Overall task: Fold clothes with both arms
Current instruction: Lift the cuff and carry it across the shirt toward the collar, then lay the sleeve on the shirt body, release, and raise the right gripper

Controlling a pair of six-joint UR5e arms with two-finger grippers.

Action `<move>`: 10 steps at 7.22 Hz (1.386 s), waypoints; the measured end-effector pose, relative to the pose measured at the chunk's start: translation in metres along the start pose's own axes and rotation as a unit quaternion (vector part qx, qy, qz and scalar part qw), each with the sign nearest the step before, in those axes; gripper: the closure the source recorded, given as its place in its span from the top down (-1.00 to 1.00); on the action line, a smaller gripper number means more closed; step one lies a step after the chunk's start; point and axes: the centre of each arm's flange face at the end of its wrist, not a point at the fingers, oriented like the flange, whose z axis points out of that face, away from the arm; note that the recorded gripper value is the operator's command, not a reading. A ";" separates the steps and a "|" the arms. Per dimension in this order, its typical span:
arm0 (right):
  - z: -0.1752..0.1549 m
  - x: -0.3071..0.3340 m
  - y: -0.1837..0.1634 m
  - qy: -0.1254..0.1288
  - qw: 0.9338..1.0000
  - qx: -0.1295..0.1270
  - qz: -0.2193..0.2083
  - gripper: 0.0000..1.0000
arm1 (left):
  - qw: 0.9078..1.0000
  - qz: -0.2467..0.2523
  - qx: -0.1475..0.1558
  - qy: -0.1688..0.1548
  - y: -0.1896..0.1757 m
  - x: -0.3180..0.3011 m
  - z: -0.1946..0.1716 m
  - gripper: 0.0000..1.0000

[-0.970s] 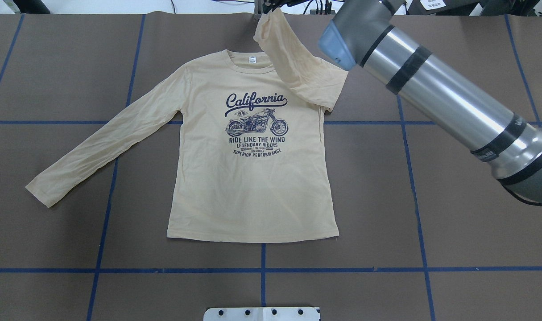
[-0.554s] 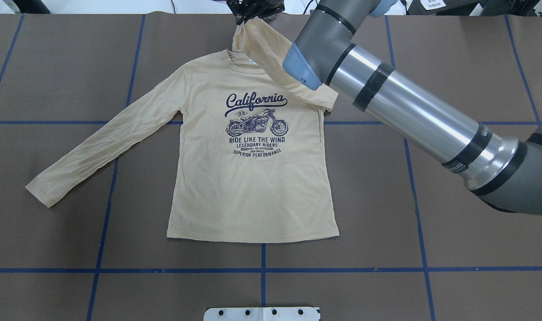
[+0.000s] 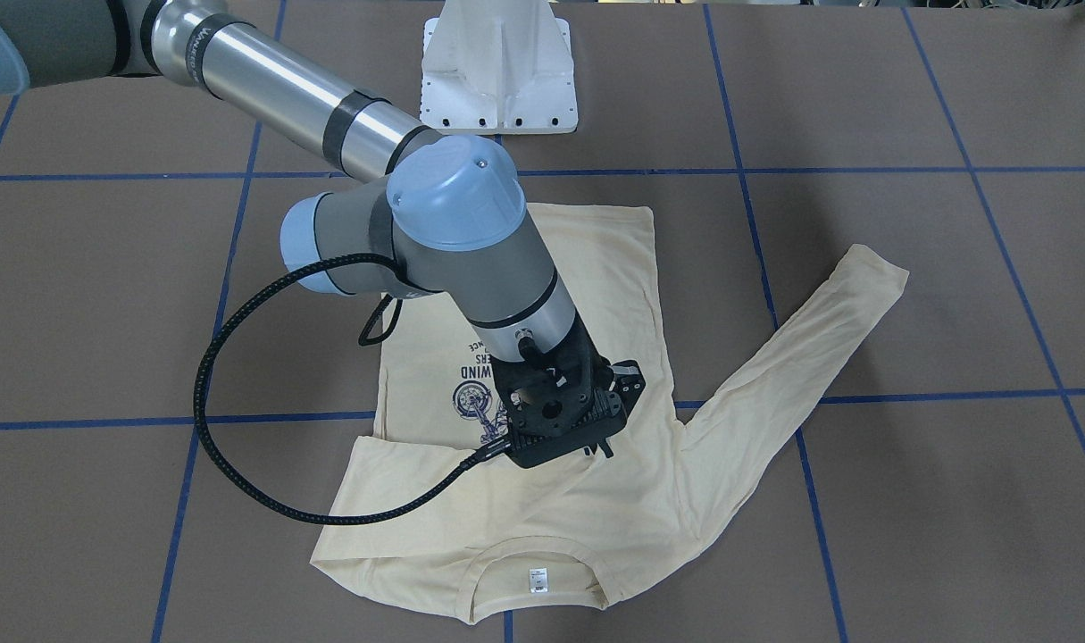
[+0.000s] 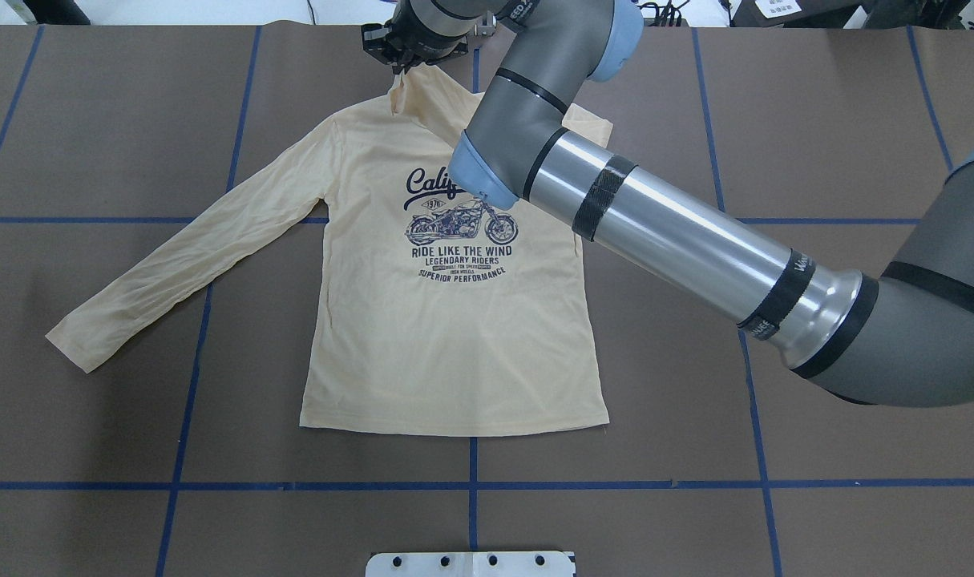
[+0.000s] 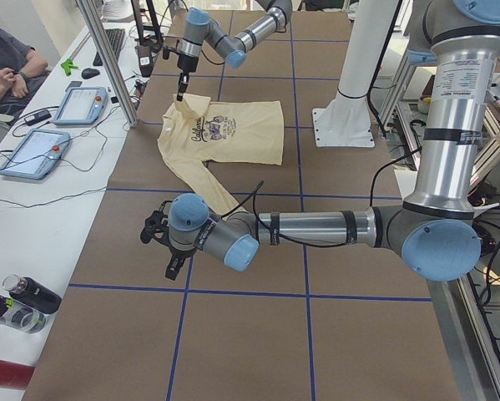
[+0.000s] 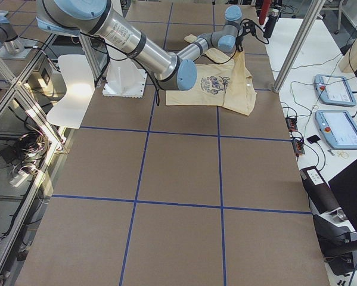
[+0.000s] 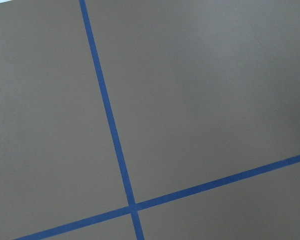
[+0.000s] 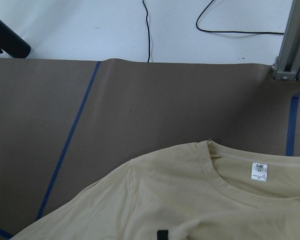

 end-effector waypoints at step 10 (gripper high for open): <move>0.080 -0.062 0.031 0.082 0.995 0.060 -0.003 0.98 | 1.000 -0.012 0.009 0.002 -0.009 0.005 -0.004 0.99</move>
